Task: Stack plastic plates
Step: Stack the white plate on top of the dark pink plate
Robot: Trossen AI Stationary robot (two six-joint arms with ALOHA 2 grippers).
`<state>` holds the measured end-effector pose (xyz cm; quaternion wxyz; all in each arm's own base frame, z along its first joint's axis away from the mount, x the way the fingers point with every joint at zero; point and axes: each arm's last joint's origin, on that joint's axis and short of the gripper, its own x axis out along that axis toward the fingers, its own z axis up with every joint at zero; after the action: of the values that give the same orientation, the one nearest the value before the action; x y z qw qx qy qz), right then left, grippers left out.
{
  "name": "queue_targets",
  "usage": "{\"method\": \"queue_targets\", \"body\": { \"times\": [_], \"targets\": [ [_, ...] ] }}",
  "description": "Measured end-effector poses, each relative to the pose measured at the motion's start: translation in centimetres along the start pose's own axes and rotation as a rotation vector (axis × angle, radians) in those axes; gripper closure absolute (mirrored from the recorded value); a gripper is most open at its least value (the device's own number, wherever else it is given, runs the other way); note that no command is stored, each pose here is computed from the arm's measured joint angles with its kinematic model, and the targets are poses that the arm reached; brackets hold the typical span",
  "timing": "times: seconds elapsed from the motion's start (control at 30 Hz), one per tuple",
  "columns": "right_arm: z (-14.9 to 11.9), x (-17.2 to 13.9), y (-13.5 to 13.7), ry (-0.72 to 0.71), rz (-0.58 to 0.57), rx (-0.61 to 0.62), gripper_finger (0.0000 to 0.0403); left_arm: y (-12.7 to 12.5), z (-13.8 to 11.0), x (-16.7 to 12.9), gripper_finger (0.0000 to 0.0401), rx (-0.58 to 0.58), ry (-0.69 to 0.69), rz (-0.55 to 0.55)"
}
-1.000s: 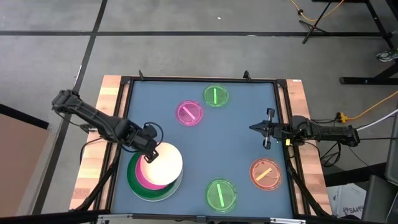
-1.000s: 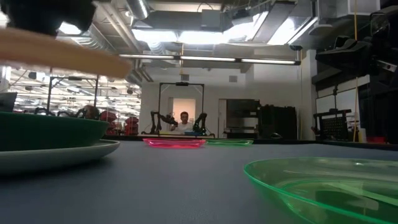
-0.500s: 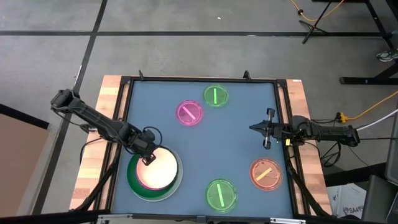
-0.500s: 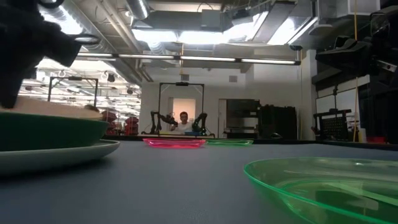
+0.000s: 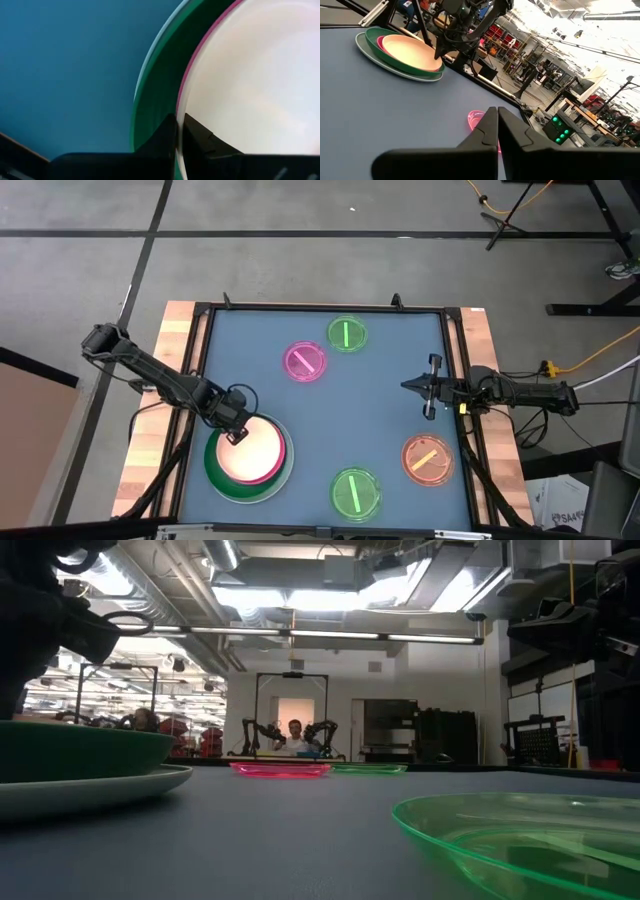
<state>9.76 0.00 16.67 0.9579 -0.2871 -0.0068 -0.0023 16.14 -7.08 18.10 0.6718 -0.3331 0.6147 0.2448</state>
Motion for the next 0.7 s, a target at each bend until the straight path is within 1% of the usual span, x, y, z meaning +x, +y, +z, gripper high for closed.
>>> {"method": "queue_targets", "body": {
  "times": [0.5, 0.7],
  "targets": [
    [0.00, 0.00, 0.00, 0.000, 0.000, 0.000, 0.0402, -0.01, 0.03, 0.01, 0.0393, 0.005, -0.007, 0.000],
    [0.00, 0.00, 0.00, 0.000, 0.000, 0.000, 0.0402, 0.05, 0.01, 0.04, 0.0363, 0.005, -0.006, 0.007]
  ]
}}
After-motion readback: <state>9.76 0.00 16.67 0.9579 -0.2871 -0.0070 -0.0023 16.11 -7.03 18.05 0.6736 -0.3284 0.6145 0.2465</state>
